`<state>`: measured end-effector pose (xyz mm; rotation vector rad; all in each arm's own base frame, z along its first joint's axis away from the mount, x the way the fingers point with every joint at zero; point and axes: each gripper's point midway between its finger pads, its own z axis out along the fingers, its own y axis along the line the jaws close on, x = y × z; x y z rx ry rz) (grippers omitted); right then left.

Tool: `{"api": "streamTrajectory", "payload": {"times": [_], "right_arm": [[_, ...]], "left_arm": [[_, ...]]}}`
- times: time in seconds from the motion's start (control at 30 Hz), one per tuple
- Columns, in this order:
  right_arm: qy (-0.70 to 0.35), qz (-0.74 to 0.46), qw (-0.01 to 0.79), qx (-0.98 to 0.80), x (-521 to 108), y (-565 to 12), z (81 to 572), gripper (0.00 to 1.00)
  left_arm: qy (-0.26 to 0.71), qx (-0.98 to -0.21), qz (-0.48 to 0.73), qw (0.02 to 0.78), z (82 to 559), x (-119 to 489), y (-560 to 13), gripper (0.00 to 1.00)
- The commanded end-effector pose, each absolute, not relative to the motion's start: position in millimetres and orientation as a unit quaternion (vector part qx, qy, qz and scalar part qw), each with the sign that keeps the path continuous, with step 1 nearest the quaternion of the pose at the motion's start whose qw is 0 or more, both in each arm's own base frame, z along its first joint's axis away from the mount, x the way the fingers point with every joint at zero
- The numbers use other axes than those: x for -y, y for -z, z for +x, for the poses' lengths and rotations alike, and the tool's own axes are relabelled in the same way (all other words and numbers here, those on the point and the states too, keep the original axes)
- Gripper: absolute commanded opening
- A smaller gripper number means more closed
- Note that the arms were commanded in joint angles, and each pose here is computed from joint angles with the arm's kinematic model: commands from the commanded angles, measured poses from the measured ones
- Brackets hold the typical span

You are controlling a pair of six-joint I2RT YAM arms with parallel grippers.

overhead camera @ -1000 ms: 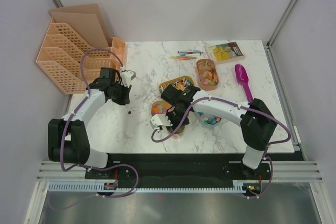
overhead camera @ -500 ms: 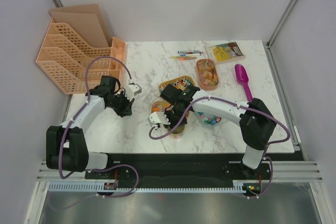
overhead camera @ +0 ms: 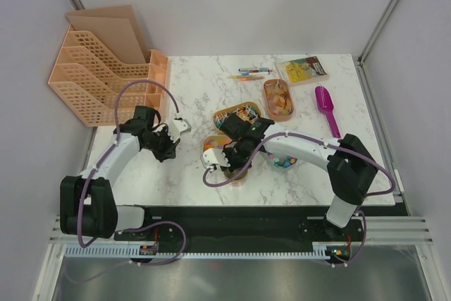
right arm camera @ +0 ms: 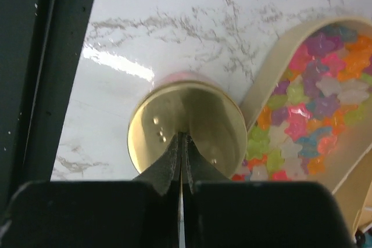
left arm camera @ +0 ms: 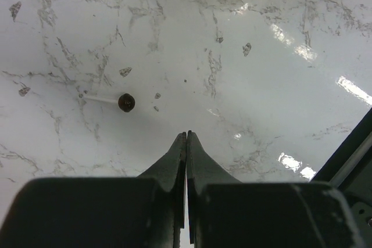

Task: Pack the candies
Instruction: Close the bottle lid on the packing bottle, then move the packing bottle to the center of the board.

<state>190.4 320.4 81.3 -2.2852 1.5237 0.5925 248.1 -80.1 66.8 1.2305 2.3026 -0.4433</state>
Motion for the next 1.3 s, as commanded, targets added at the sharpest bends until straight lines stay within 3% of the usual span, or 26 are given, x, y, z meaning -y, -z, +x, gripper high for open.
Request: {"api": "streamTrajectory", "payload": {"times": [0.0,0.07,0.13,0.17,0.2,0.23,0.27,0.3,0.33,0.53,0.73,0.87,1.13,1.27], "right_arm": [[-0.173,-0.775,0.178,-0.582,-288.7,-101.9,211.1,0.01],[-0.171,-0.731,0.251,-0.611,-297.1,-135.9,234.5,0.01],[-0.177,-0.692,0.311,-0.627,-288.1,-166.1,246.6,0.17],[-0.181,-0.674,0.338,-0.632,-289.1,-175.9,252.2,0.20],[-0.181,-0.667,0.351,-0.632,-285.6,-180.4,252.9,0.27],[-0.171,-0.660,0.360,-0.637,-275.3,-178.6,250.6,0.63],[-0.165,-0.647,0.376,-0.643,-274.2,-182.2,253.8,0.73],[-0.158,-0.637,0.390,-0.647,-268.3,-187.5,254.8,0.78],[-0.143,-0.623,0.394,-0.660,-261.2,-183.2,259.7,0.95],[-0.137,-0.520,0.407,-0.738,-235.2,-196.1,283.6,0.98],[-0.117,-0.504,0.410,-0.751,-223.4,-200.2,296.4,0.98],[-0.106,-0.515,0.398,-0.752,-220.2,-201.6,302.1,0.98],[-0.130,-0.513,0.399,-0.749,-218.8,-208.4,304.0,0.98],[-0.129,-0.511,0.402,-0.749,-212.3,-210.4,304.8,0.98]], "left_arm": [[0.166,-0.796,0.501,0.297,250.4,92.9,-97.2,0.02],[0.172,-0.757,0.554,0.301,237.7,98.6,-93.9,0.02],[0.166,-0.690,0.626,0.323,231.5,106.9,-95.8,0.02],[0.165,-0.668,0.651,0.322,224.8,107.8,-87.2,0.02],[0.160,-0.643,0.677,0.321,221.8,110.8,-83.1,0.17],[0.145,-0.610,0.709,0.323,222.0,111.4,-79.5,0.43],[0.146,-0.597,0.723,0.315,216.4,112.0,-70.8,0.75],[0.146,-0.581,0.737,0.312,213.7,115.0,-68.4,0.84],[0.145,-0.562,0.752,0.314,212.3,116.6,-66.2,0.99],[0.198,-0.507,0.757,0.362,218.9,149.8,-90.1,1.00],[0.289,-0.508,0.745,0.320,204.0,194.1,-89.7,1.00],[0.323,-0.504,0.749,0.283,182.5,206.3,-84.0,0.93],[0.392,-0.563,0.690,0.230,161.1,232.3,-76.4,0.75],[0.368,-0.600,0.676,0.220,173.4,241.8,-55.0,0.79]]}}
